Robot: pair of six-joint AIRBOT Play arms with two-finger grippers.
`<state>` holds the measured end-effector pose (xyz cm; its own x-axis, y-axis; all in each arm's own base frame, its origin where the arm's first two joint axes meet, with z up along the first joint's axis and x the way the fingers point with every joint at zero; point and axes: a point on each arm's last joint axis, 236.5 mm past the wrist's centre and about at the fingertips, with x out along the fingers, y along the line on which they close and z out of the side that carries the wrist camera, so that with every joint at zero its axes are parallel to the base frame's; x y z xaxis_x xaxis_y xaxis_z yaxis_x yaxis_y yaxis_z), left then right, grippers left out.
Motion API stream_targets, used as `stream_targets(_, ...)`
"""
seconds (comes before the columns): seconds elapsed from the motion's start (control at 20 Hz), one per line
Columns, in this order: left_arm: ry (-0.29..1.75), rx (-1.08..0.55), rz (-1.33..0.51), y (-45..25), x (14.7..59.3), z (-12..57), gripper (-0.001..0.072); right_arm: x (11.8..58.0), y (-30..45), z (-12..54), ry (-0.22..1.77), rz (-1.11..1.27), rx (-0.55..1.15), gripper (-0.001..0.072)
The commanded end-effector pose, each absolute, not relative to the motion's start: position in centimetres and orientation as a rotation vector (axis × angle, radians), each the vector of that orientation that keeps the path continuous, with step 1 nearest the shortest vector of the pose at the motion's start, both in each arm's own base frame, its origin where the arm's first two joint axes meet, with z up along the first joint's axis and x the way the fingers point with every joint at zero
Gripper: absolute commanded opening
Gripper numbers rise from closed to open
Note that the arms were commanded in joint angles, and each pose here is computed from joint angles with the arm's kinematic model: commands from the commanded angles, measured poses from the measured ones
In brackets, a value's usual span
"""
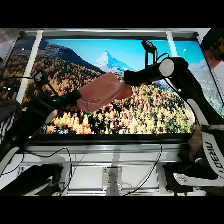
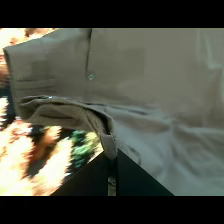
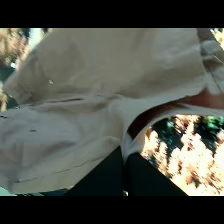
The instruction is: Fold the clothes and pants, and hang the long-sleeved shirts on hangers.
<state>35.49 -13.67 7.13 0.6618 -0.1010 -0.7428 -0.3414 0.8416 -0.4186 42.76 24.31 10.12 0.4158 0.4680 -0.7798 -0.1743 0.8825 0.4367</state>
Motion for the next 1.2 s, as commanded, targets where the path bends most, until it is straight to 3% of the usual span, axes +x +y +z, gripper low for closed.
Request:
stream_targets(0.0, 0.817, -0.793, 0.221, -15.1, 38.0, 5.2, 0.0016, 45.7, 26.8, 11.0, 1.026, 0.449, 0.388, 0.0009)
stream_targets(0.3, 0.804, -0.818, 0.326, -11.4, 39.3, 4.0, 0.0016, 52.4, 24.1, 11.3, 0.968, 0.356, 0.489, 0.0009)
stream_targets(0.55, 0.785, -0.866, 0.394, -8.7, 40.0, 3.8, 0.0016, 54.3, 22.6, 10.3, 0.956, 0.314, 0.536, 0.0009)
stream_targets(0.95, 0.760, -0.907, 0.351, -9.3, 41.9, 3.2, 0.0017, 57.7, 24.8, 7.2, 0.897, 0.336, 0.563, 0.0014)
stream_targets(1.0, 0.738, -0.921, 0.325, -9.5, 42.8, 3.3, 0.0019, 59.1, 25.1, 7.4, 0.850, 0.339, 0.599, 0.0042)
stream_targets(1.05, 0.715, -0.936, 0.301, -9.6, 43.7, 3.3, 0.0096, 60.9, 25.5, 8.1, 0.774, 0.342, 0.650, 0.0188)
stream_targets(1.15, 0.681, -0.970, 0.269, -9.6, 45.2, 3.2, 0.0533, 63.1, 25.5, 9.2, 0.673, 0.339, 0.680, 0.0274)
